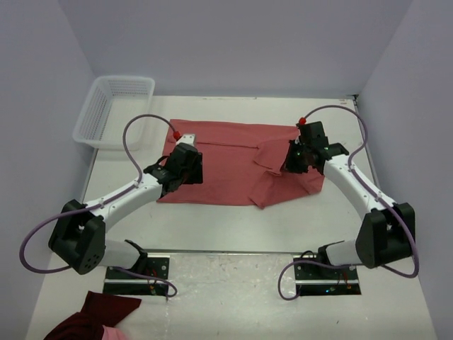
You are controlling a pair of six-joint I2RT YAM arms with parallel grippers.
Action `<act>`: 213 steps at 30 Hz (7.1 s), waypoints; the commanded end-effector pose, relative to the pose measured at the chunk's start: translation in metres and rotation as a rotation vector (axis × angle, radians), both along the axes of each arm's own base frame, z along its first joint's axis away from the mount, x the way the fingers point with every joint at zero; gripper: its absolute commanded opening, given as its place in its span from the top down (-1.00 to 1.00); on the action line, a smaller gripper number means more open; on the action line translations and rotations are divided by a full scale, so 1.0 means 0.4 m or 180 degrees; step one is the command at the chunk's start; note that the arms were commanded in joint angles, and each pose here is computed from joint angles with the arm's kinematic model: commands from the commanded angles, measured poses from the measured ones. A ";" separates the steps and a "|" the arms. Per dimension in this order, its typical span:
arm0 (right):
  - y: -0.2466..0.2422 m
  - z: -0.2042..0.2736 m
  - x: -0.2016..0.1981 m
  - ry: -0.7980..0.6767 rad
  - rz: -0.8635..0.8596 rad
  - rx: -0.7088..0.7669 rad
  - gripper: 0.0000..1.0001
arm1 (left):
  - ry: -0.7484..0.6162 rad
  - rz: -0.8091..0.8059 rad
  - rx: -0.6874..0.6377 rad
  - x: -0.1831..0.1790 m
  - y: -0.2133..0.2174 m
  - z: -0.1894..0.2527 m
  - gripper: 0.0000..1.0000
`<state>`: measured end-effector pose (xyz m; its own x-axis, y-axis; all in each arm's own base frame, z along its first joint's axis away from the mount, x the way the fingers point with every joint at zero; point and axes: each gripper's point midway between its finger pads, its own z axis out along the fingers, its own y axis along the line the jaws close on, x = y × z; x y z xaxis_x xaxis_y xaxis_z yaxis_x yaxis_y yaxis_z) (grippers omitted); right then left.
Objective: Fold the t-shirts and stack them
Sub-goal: Grap the side of the flattened tshirt closest away from the robot with both arms, then fold the other side of the tshirt into a rectangle
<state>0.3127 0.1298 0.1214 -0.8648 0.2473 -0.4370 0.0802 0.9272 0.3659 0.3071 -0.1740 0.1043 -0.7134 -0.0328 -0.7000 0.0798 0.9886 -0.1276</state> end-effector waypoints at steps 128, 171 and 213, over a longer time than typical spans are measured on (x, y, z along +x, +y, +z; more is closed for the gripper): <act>-0.383 0.188 0.217 -0.0127 -0.1182 -0.1188 1.00 | 0.0118 0.1497 0.0164 0.330 0.307 0.076 1.00; -0.353 0.078 0.460 0.0036 -0.0812 -0.1116 1.00 | 0.0341 0.1522 0.0240 0.560 0.324 -0.041 0.39; -0.061 -0.135 0.248 0.0614 0.0117 -0.0541 1.00 | 0.0168 0.0004 -0.0522 0.345 -0.062 0.015 0.36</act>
<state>0.4081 0.0968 0.0612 -0.9591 0.1341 -0.2494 0.0946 0.9819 0.1640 0.4480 -0.1793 0.1027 -0.7656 -0.1942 -0.6133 -0.0169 0.9591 -0.2826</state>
